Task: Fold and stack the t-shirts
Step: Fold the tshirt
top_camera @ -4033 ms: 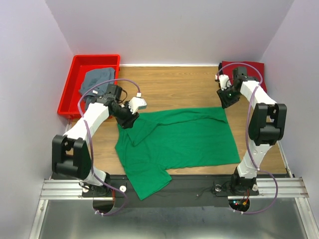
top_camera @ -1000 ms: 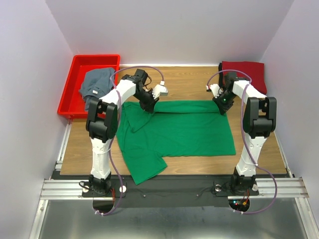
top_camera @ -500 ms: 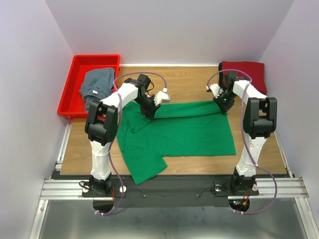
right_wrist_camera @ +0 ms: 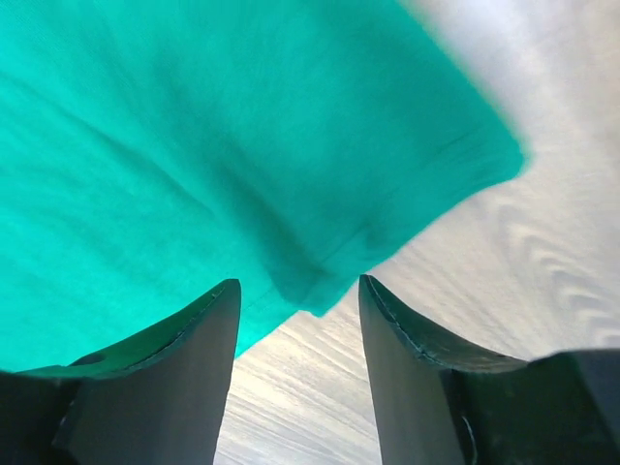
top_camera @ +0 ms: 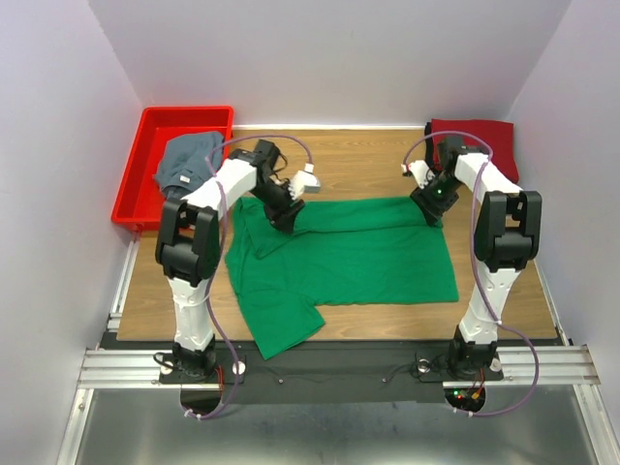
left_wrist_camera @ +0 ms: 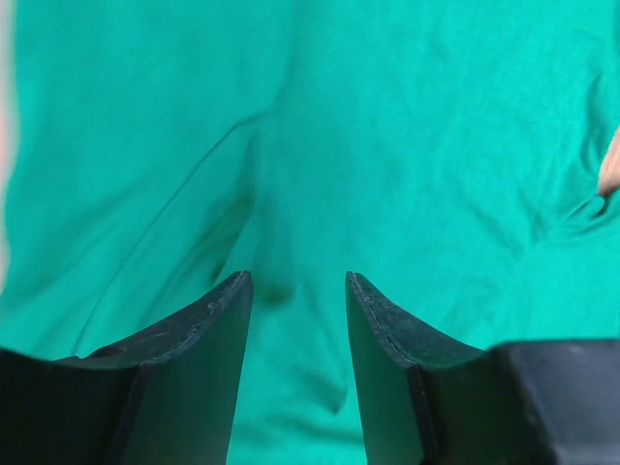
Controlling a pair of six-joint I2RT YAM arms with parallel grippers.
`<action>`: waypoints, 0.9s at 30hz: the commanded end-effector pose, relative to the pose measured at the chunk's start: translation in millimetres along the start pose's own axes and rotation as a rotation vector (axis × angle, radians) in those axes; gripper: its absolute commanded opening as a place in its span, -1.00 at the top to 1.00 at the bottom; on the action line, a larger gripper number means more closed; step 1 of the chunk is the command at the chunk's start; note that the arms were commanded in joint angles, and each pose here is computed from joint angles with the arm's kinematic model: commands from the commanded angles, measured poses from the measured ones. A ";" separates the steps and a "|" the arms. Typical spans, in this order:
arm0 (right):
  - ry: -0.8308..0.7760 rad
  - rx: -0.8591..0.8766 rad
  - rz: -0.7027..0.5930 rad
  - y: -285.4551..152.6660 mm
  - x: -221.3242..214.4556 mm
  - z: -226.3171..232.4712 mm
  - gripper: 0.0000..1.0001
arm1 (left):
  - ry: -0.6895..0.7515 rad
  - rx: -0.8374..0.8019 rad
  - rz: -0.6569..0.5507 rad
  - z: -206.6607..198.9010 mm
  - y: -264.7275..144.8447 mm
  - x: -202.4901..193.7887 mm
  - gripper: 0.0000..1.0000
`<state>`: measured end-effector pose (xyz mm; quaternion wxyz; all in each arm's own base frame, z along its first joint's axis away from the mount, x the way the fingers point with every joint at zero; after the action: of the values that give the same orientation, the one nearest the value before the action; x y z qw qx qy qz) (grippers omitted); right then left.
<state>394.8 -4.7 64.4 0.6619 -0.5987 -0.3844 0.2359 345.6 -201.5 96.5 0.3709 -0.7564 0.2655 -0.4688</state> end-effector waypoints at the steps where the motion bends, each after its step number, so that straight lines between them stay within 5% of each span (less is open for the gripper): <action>1: 0.024 -0.017 -0.146 -42.8 36.7 -3.5 -0.14 | -0.082 0.051 -0.099 10.7 -52.6 -1.4 -0.06; 9: 0.120 0.017 -0.186 -16.3 77.8 -7.6 0.18 | -0.259 0.232 -0.138 71.6 -60.9 -32.7 0.12; 21: 0.232 -0.099 -0.043 59.1 61.3 -48.8 0.36 | -0.408 0.380 -0.123 137.2 -36.0 -42.6 0.37; 27: 0.172 -0.025 -0.218 15.3 101.0 -26.5 0.25 | -0.297 0.304 -0.212 115.7 -67.5 -10.7 0.24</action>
<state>471.5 38.6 49.3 0.6983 -0.6103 -0.3518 0.1273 450.6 -110.5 58.4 0.5038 -0.7772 0.0681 -0.3708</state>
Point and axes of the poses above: each gripper's point midway between its finger pads, its own y axis out along the fingers, its own z axis along the line the jaws close on, x = y × z, the point moved 2 cm from there along -y, back along the fingers, and after that the axes turned 6 degrees about -y, right-handed, at the moved point
